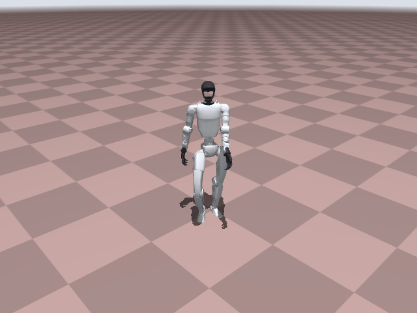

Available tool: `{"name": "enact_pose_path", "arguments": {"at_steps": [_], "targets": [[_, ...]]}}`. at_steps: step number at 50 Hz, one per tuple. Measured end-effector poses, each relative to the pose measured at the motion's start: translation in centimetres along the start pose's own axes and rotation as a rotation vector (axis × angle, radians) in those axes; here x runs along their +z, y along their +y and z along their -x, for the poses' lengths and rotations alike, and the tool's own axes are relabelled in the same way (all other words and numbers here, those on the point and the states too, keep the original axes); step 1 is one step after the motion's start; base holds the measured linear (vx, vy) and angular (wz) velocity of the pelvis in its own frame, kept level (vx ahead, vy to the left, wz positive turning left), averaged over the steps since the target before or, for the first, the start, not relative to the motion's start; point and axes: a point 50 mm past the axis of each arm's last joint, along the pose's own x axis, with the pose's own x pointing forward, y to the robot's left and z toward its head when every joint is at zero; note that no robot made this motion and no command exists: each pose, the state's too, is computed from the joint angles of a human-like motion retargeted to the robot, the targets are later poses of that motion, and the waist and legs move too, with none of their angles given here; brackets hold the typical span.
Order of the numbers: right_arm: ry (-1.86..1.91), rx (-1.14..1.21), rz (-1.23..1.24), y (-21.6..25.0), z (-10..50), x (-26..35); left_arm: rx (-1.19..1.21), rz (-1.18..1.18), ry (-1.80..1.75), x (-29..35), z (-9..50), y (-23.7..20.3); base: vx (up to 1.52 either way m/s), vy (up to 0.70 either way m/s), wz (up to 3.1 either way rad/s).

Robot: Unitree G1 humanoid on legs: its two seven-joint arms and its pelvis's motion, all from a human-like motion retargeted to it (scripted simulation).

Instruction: Upper body actions

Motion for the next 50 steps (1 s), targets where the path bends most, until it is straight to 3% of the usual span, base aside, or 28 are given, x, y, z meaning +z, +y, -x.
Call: {"name": "enact_pose_path", "arguments": {"at_steps": [10, 17, 22, 28, 35, 40, 45, 50], "targets": [[-0.152, -0.015, 0.105, -0.5, 0.7, 5.8, 0.104, 0.071, 0.262, -8.1, 2.3, 4.2, 0.06, -0.19, -0.94], [-0.261, -0.023, 0.228, 1.0, 1.9, 10.8, 0.188, 0.052, 0.458, -12.8, 5.0, 9.4, -0.03, -0.28, -0.39], [-0.386, -0.055, 0.346, 2.9, 3.2, 14.5, 0.325, 0.167, 0.792, -20.6, 12.3, 14.4, 0.14, -0.13, 0.13], [-0.658, 0.014, 0.170, 5.7, 7.7, 22.6, 0.413, 0.110, 1.152, -26.4, 22.8, 18.4, 0.02, 0.00, -0.06], [-1.091, 0.154, 0.053, 8.4, 20.2, 34.1, 0.439, -0.004, 1.590, -28.6, 36.8, 22.9, 0.06, -0.10, -0.39], [-1.367, 0.143, 0.003, 7.4, 29.2, 38.4, 0.469, 0.056, 1.814, -28.1, 43.0, 23.6, 0.02, 0.13, -0.53], [-1.441, 0.114, -0.008, 6.4, 31.6, 39.2, 0.534, 0.140, 1.758, -27.9, 42.3, 24.0, 0.13, 0.06, 0.59], [-1.438, 0.110, -0.013, 6.6, 30.3, 38.7, 0.457, 0.078, 1.591, -27.6, 35.7, 24.0, -0.05, -0.01, 1.17]]}}
